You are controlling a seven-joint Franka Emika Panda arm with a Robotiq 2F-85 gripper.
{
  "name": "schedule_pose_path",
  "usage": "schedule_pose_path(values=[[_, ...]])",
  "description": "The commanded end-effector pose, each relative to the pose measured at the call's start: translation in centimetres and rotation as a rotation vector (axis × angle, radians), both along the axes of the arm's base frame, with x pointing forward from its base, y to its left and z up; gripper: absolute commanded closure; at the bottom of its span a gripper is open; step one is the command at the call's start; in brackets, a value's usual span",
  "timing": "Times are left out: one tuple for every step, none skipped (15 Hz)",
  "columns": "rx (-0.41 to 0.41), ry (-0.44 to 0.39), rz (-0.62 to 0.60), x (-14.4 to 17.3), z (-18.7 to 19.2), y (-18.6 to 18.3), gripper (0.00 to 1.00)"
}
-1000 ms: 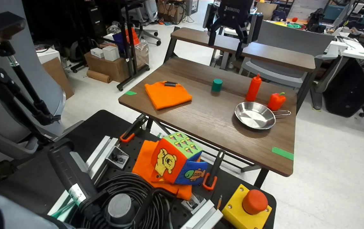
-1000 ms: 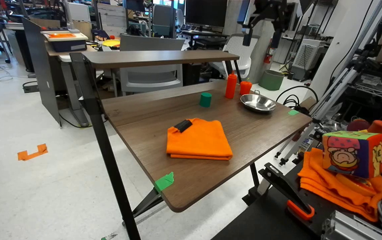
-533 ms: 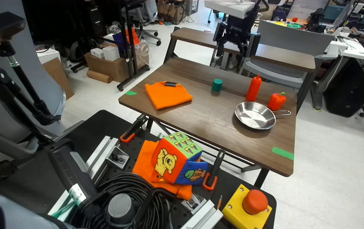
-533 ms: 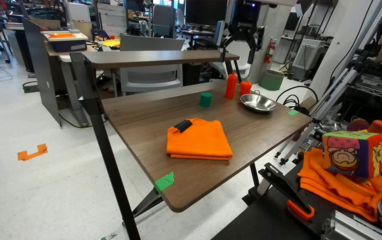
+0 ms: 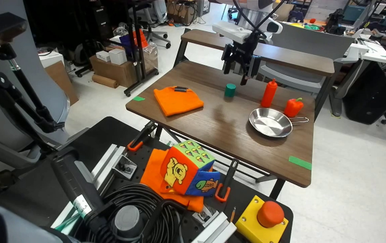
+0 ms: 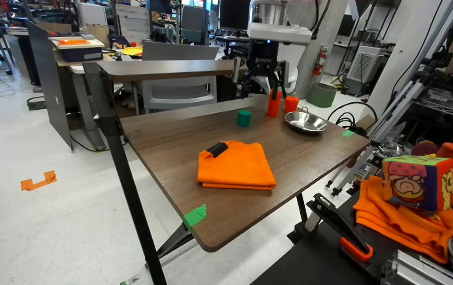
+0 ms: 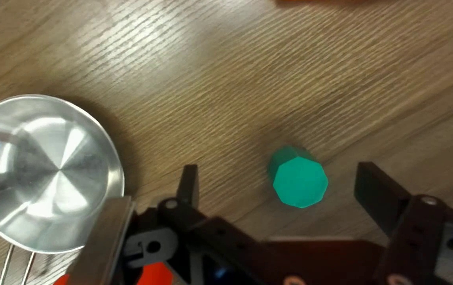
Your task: Put the green object inside the silver pot
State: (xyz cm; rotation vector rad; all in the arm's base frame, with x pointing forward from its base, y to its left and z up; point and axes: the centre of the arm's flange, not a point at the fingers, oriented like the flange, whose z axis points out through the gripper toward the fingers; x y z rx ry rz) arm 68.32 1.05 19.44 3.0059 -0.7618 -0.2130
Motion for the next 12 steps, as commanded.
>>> schedule_pose_path(values=[[-0.024, 0.025, -0.031, 3.3, -1.7, 1.5, 0.0], [-0.031, 0.03, -0.034, 3.5, -2.2, 1.8, 0.0], [-0.042, 0.033, -0.038, 3.8, -2.6, 2.1, 0.0], [-0.051, 0.038, -0.043, 4.1, -3.1, 2.4, 0.0], [-0.059, 0.045, -0.048, 4.3, -3.5, 2.5, 0.0], [-0.067, 0.054, -0.054, 4.4, -4.0, 2.7, 0.0], [-0.073, 0.063, -0.059, 4.7, -4.4, 2.7, 0.0], [-0.076, 0.073, -0.064, 4.8, -4.8, 2.8, 0.0], [-0.079, 0.085, -0.066, 4.9, -5.3, 2.9, 0.0], [-0.085, 0.093, -0.069, 5.0, -5.5, 2.9, 0.0], [-0.089, 0.098, -0.071, 5.1, -5.9, 3.0, 0.0], [-0.092, 0.102, -0.084, 5.2, -6.1, 3.0, 0.25]])
